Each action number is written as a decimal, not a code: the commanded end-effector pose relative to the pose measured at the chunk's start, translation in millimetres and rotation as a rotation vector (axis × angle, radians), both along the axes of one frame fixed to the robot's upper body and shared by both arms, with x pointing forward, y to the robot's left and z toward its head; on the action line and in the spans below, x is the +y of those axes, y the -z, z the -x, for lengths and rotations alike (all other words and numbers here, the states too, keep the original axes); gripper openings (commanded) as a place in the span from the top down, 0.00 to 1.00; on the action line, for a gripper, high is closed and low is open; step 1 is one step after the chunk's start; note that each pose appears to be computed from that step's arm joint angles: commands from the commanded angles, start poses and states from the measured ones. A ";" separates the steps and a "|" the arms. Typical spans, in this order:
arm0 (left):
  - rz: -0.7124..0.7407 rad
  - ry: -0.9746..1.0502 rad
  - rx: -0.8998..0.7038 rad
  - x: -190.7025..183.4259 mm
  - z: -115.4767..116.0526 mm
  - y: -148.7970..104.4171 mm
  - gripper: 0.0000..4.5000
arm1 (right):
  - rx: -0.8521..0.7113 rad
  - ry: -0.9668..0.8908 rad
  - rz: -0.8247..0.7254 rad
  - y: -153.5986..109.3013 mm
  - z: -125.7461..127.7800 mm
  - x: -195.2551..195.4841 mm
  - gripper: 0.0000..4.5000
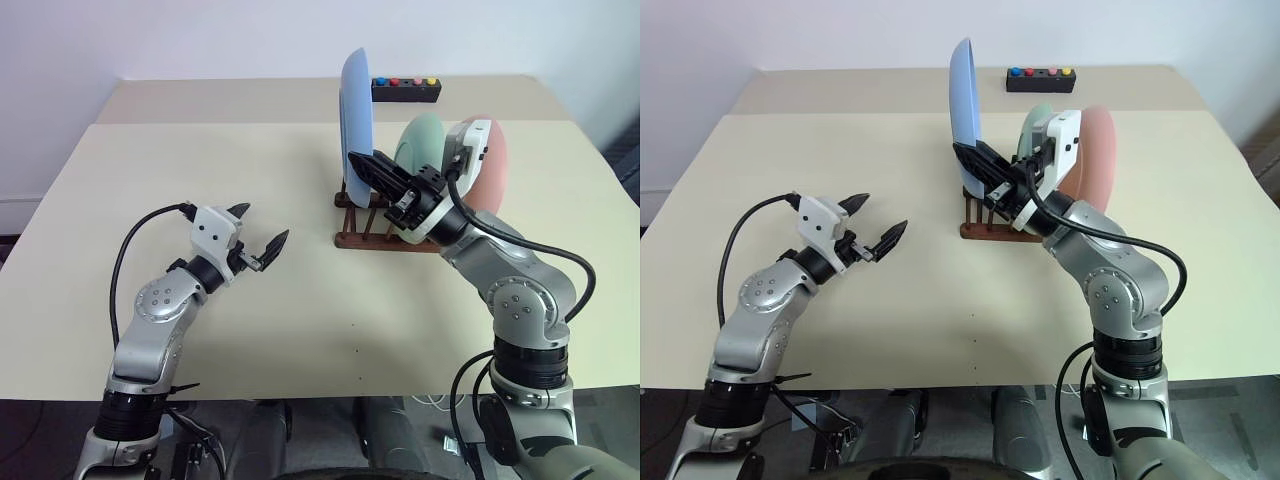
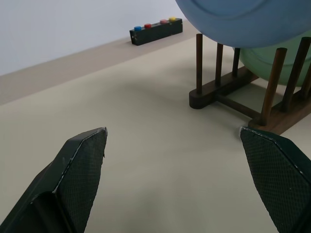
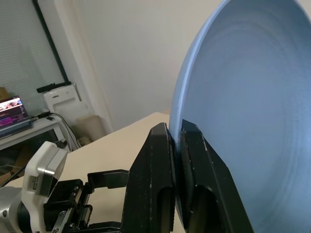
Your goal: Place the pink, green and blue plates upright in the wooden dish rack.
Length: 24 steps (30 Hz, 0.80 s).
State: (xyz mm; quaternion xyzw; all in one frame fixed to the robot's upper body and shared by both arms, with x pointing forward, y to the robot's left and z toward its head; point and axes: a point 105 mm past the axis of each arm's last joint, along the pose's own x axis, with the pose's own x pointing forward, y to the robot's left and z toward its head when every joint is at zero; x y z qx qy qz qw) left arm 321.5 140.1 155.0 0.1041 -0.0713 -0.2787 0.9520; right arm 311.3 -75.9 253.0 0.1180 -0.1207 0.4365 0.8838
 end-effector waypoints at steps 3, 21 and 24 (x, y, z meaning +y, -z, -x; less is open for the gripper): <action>0.003 0.007 -0.049 -2.3 3.0 -9.0 0.01 | -0.003 0.032 -0.060 -7.0 0.0 -7.8 1.00; 0.011 0.017 -0.052 -6.8 3.8 -11.4 0.00 | 0.015 0.044 -0.040 -1.9 2.0 -7.9 0.01; 0.012 0.016 -0.051 -6.4 3.5 -11.1 0.00 | -0.006 0.051 -0.008 -2.2 2.2 -6.5 0.01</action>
